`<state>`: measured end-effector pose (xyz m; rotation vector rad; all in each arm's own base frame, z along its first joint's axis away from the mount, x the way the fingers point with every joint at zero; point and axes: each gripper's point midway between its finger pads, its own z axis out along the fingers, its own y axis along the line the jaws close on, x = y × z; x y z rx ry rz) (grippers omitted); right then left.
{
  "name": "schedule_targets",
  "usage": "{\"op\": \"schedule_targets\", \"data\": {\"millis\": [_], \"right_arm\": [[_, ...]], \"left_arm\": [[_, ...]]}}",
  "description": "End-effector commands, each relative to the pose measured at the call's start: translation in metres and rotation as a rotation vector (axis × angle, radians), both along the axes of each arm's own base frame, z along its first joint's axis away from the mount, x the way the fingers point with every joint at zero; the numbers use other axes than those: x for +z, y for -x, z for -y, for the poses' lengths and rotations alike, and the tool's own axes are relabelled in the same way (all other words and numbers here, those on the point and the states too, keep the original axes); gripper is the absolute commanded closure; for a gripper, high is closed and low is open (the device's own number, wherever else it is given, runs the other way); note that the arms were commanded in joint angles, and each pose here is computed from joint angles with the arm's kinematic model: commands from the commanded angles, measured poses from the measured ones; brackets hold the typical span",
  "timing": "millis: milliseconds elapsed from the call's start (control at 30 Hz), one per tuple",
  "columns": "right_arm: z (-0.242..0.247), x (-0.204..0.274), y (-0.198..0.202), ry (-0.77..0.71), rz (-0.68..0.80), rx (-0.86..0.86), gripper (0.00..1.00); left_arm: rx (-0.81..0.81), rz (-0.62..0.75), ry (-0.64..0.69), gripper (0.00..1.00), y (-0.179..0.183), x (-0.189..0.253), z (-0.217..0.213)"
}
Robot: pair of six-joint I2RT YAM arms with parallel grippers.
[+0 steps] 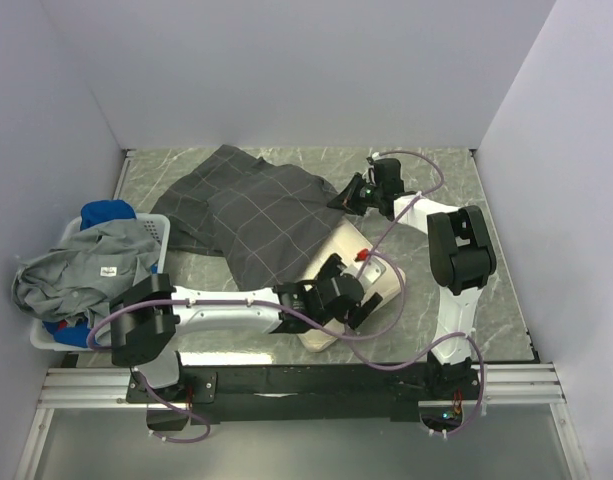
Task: Put the pillow into the pillowcase
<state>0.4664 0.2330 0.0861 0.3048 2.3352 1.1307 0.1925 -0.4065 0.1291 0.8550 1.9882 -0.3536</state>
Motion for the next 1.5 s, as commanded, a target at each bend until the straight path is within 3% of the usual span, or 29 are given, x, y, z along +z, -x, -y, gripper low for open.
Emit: {"op": "schedule_targets", "data": {"millis": [0,167,500,567,600,633,833,1067,1267,1467], "right_arm": [[-0.004,0.011,0.003,-0.033,0.010,0.028,1.00],[-0.003,0.015,0.002,-0.035,0.013,0.030,1.00],[0.000,0.026,0.006,-0.022,0.025,0.023,1.00],[0.003,0.029,0.005,-0.006,0.038,0.016,1.00],[0.005,0.034,0.008,0.001,0.040,0.015,1.00],[0.007,0.037,0.008,0.013,0.046,0.009,1.00],[0.037,0.071,0.020,0.169,0.126,-0.073,1.00],[0.063,0.132,0.051,0.239,0.263,-0.138,1.00],[0.072,0.146,0.077,0.278,0.308,-0.133,1.00],[0.093,0.236,0.108,0.294,0.486,-0.204,1.00]], "left_arm": [[-0.152,0.046,0.036,0.01,0.025,0.013,0.021],[-0.155,0.073,-0.010,0.01,0.028,-0.015,0.023],[-0.008,0.200,-0.124,0.01,0.003,-0.065,0.010],[0.056,0.232,-0.157,0.27,-0.007,-0.062,0.005],[0.084,0.239,-0.165,0.47,-0.010,-0.063,0.003],[0.113,0.249,-0.159,0.99,-0.014,-0.057,0.002],[0.387,0.252,-0.087,0.99,-0.051,-0.002,-0.049],[0.678,0.192,0.041,0.99,-0.107,0.039,-0.115],[0.719,0.180,0.190,0.99,-0.118,0.092,-0.123],[0.626,0.124,0.449,0.99,-0.102,0.167,-0.113]]}}
